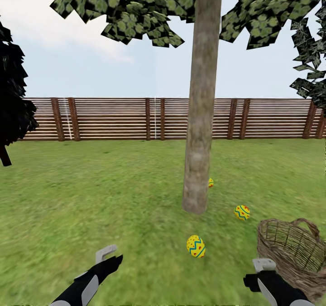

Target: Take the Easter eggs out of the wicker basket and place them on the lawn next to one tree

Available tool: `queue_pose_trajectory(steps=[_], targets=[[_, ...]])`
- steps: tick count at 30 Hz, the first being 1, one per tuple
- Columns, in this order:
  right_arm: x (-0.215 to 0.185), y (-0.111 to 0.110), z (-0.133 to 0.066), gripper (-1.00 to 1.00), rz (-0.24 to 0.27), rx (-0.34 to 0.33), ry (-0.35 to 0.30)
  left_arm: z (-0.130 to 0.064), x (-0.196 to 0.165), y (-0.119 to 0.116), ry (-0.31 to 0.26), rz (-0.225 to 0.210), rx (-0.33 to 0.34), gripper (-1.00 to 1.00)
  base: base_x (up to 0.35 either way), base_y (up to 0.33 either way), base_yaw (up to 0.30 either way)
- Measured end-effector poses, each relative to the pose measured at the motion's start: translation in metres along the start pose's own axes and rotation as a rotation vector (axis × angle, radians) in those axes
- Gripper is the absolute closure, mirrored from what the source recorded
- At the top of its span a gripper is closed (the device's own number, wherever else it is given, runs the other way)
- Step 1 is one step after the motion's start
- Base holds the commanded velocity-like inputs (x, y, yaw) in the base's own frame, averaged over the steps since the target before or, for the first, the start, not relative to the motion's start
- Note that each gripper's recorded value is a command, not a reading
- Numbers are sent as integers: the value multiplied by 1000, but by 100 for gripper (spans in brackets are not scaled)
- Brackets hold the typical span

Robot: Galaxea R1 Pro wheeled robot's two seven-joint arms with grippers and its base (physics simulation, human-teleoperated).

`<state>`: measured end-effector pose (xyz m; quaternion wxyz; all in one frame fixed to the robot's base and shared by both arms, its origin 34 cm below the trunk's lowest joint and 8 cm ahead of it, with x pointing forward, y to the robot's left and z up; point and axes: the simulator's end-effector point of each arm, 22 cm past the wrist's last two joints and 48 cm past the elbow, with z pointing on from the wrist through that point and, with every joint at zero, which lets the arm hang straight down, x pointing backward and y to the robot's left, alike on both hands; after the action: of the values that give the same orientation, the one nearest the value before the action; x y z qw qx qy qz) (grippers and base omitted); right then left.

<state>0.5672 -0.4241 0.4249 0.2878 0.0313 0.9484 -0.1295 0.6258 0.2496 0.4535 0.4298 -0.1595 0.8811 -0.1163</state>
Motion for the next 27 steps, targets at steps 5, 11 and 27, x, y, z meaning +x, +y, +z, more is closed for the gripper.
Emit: queue_pose_trajectory(steps=[5, 11, 27], targets=[[-8, -2, -7, -100, 0, 0, 0, -5, -9, -4, 0, -1, 0, -100, -157, -270, 0], [-18, -5, -16, -100, 0, 0, 0, -10, -20, -9, 0, -1, 0, -100, -125, -278, 0], [-43, -9, -40, -100, -2, -3, 0, -25, -49, -22, 0, -2, 0, -100, -53, -289, 0]])
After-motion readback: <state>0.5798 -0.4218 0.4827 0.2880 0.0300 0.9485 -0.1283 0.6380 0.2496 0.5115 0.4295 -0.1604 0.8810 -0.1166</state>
